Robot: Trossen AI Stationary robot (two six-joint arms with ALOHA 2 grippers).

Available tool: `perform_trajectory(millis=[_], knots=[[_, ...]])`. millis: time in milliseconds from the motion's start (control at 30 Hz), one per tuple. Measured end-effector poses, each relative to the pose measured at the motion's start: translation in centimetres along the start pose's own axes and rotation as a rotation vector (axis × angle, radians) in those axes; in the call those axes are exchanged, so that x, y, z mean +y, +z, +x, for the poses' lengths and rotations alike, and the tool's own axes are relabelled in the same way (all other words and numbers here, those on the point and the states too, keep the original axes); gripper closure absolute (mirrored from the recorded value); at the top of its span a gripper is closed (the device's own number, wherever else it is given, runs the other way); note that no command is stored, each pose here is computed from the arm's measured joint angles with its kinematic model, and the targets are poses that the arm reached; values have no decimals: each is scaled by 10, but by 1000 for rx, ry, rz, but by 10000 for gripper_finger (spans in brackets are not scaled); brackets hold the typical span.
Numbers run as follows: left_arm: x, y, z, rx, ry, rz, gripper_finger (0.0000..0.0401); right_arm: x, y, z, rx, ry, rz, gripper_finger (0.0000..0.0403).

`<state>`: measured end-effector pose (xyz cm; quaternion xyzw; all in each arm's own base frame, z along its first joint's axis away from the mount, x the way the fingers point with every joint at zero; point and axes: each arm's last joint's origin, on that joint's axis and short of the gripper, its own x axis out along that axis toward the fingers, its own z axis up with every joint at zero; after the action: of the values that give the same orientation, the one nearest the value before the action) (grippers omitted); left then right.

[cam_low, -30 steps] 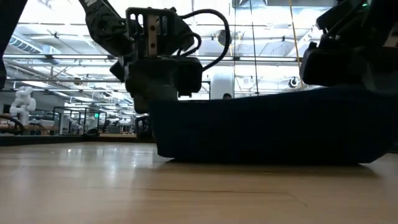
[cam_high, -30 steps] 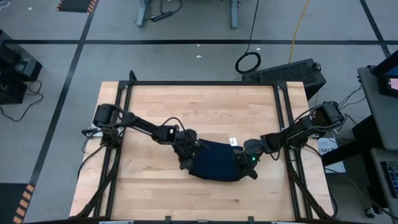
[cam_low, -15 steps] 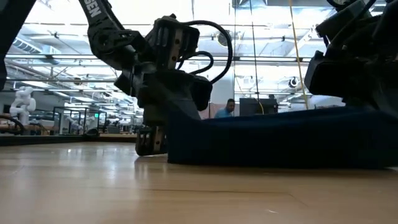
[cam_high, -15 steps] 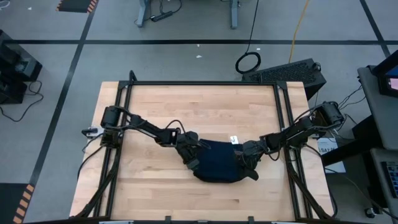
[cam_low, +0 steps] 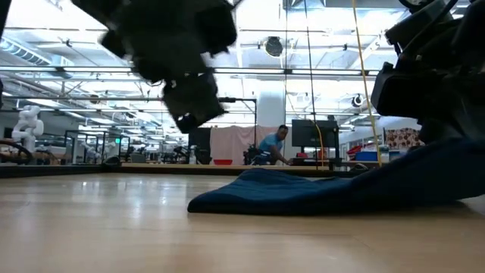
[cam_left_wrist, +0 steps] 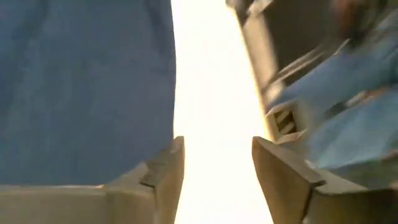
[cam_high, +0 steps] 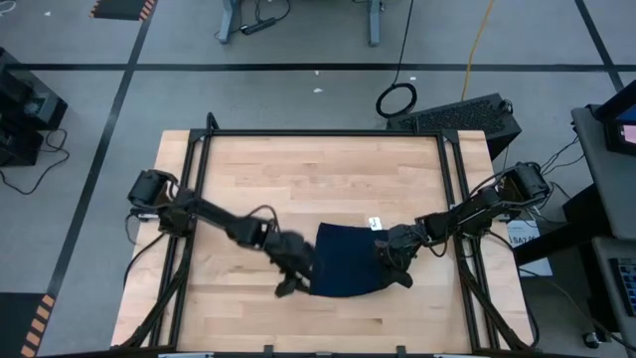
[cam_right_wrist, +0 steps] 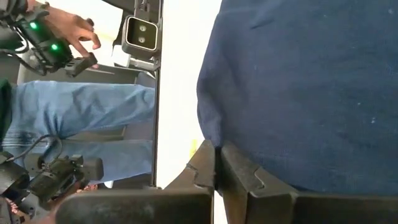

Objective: Roll towel into tight, uniform cylinder
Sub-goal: Roll the blue cloth napkin

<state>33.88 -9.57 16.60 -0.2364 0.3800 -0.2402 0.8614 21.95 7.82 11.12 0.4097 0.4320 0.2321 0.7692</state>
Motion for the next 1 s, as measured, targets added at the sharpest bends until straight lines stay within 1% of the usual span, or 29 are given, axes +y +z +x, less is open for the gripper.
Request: perform_trajectory(millis=[100,200,233,300,367,467,567,700,833,1000], knots=[[-18,-19,12,44,131,205,180,-1,1,-1,-5,-2,11,402],[-34,-31,22,38,239,419,166,-2,2,-2,-11,-4,26,402],[-37,-34,24,37,274,470,165,-2,2,-2,-13,-4,27,402],[-40,-37,25,41,329,528,167,-2,3,-2,-15,-5,29,402],[-38,-39,27,64,345,578,174,-2,3,-2,-18,-7,28,402],[-30,-47,31,144,376,655,190,-3,3,-2,-30,-17,25,402],[-26,-47,35,158,367,758,204,-3,3,-2,-35,-21,27,402],[-18,-52,40,216,369,863,209,-3,4,-2,-36,-22,36,402],[-16,-50,44,204,360,974,209,-3,4,-2,-36,-22,38,402],[-11,-51,49,211,342,1045,209,-2,4,-2,-39,-19,38,402]])
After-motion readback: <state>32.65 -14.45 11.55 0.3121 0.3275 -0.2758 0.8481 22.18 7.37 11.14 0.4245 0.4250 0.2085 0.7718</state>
